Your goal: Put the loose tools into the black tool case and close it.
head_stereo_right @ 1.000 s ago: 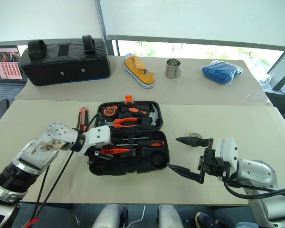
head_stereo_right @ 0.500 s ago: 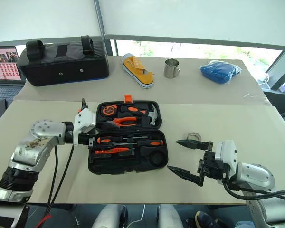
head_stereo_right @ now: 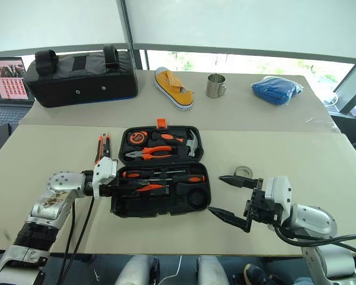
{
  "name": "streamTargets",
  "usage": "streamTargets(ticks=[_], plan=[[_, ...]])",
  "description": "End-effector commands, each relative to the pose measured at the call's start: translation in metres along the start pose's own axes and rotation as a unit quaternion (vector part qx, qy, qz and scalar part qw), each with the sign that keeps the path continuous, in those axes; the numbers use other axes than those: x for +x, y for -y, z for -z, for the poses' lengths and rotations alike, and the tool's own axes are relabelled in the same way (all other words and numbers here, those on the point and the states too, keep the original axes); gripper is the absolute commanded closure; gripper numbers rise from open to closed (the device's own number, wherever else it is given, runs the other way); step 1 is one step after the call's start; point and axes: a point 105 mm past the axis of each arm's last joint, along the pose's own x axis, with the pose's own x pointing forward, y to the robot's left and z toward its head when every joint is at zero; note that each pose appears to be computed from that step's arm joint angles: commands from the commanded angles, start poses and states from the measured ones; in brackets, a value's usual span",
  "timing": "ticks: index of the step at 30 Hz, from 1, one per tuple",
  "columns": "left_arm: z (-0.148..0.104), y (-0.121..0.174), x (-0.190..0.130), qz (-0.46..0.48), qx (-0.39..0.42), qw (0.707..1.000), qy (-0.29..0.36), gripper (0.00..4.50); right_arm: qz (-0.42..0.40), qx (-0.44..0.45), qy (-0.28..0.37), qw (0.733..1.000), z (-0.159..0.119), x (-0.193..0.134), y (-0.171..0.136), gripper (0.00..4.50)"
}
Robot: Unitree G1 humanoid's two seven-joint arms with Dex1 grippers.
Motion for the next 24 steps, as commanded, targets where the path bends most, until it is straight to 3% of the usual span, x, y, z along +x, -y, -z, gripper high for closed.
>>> streamTargets(ticks=[1, 5, 9, 14, 19, 23, 24], plan=[[0.018, 0.003, 0.001, -0.007, -0.023, 0.999, -0.043, 4.49, 0.000, -0.018, 0.014, 1.000, -0.009, 0.001, 0.000, 0.00], [0.027, 0.015, 0.002, 0.027, -0.036, 0.997, -0.066, 4.49, 0.001, -0.017, 0.014, 1.000, -0.009, 0.001, 0.000, 0.00], [0.047, 0.023, 0.002, 0.045, -0.039, 0.989, -0.132, 4.49, 0.000, -0.018, 0.016, 1.000, -0.009, 0.002, 0.001, 0.00], [0.046, 0.020, 0.008, 0.028, -0.049, 0.990, -0.127, 4.49, -0.002, -0.020, 0.019, 1.000, -0.010, 0.004, 0.004, 0.00], [0.036, 0.011, -0.001, -0.019, -0.052, 0.995, -0.084, 4.49, -0.004, -0.020, 0.022, 1.000, -0.011, 0.004, 0.005, 0.00], [0.009, 0.003, -0.029, -0.089, -0.049, 0.995, 0.013, 4.49, 0.006, -0.028, 0.036, 0.999, -0.015, -0.002, 0.008, 0.00], [0.002, 0.000, -0.042, -0.120, -0.041, 0.991, 0.034, 4.24, 0.010, -0.033, 0.041, 0.999, -0.018, -0.004, 0.009, 0.00]])
